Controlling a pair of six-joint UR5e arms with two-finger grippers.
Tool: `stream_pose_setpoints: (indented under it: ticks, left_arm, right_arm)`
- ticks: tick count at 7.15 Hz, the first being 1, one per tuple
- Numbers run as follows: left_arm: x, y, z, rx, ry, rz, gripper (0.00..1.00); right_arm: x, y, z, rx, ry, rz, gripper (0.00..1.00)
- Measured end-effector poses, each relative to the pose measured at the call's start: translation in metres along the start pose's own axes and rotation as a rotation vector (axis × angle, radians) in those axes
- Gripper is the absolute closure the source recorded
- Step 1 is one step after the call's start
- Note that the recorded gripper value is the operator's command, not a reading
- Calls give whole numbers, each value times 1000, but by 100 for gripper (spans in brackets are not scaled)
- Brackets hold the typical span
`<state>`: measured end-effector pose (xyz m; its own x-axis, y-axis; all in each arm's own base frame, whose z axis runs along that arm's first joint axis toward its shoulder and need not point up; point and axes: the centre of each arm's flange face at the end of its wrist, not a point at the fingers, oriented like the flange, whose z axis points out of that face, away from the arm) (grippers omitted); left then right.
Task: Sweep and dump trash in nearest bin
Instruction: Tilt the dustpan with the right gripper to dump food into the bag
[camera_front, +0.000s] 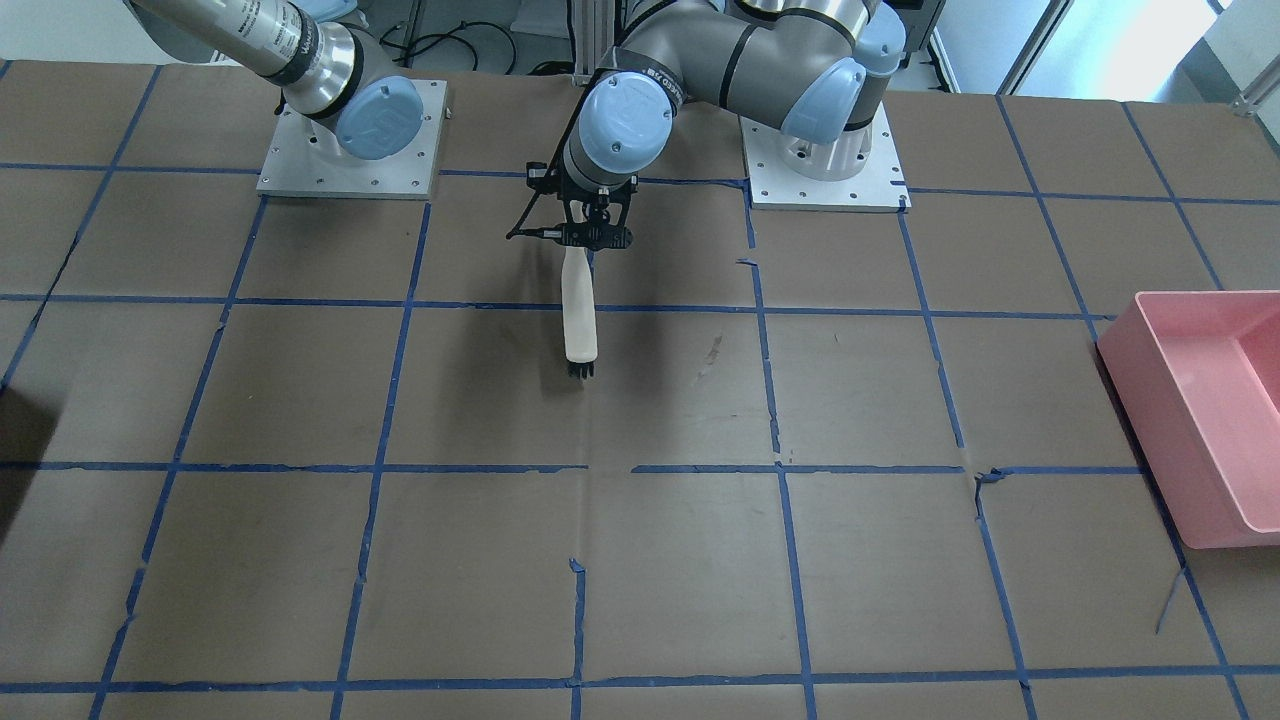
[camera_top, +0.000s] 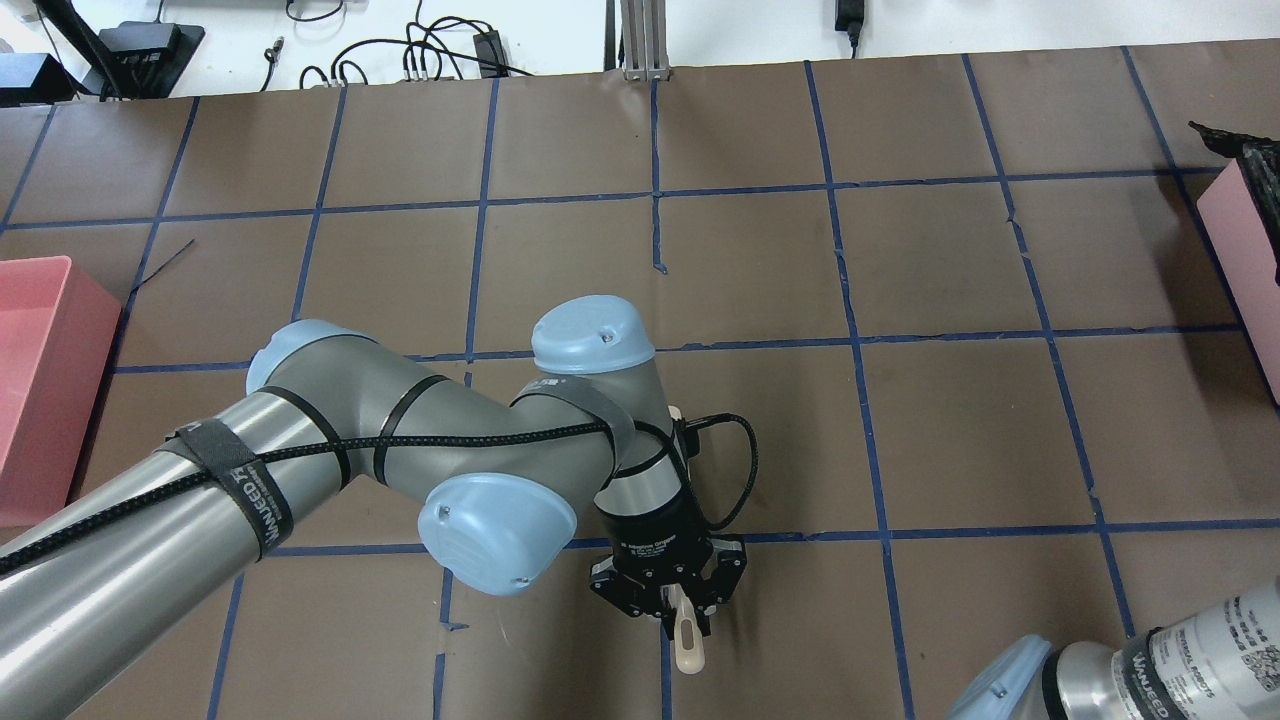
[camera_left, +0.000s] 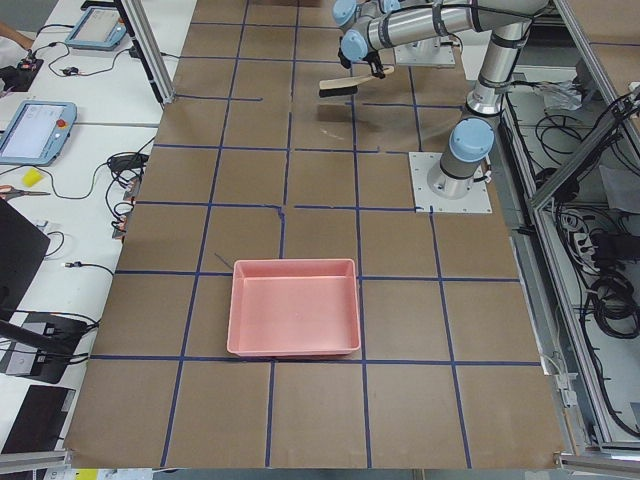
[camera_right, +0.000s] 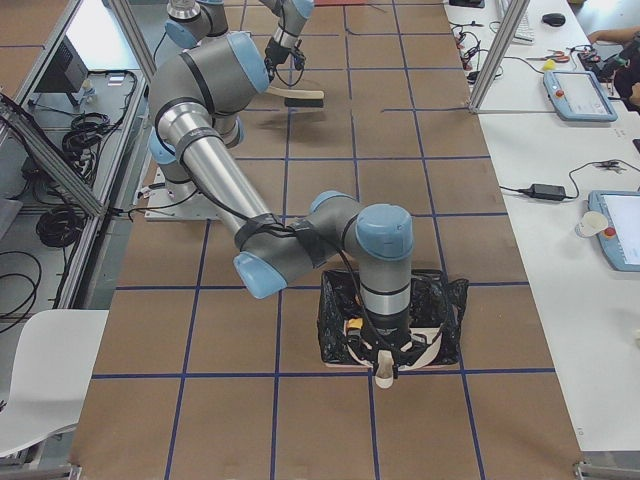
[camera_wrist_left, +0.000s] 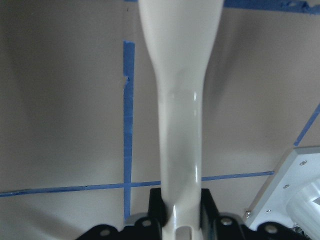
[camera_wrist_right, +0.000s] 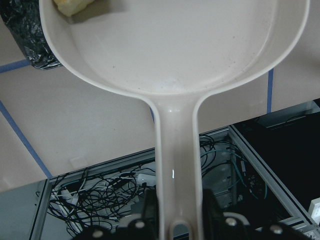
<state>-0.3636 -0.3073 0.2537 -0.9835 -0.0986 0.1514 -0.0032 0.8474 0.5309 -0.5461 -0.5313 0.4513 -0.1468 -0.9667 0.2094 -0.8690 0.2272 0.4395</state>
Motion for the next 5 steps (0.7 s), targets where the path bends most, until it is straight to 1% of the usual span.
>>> stream_pose_setpoints:
  ticks: [2,3,4,5]
  left_arm:
    - [-7,1,5,-7,-33,7,94]
    - [-12,2,11,-18,-46,7,94]
    - [-16,5,17,-26,-55,13,94]
    - [-18,7,20,-29,-61,27,94]
  right_arm:
    - [10,-12,-30,-48,3,-39,100]
    - [15,-22,-55,-87,4,-56,100]
    - [17,-33,-72,-127,9,-66,100]
    - [15,-40,-76,-169,17,-64,100]
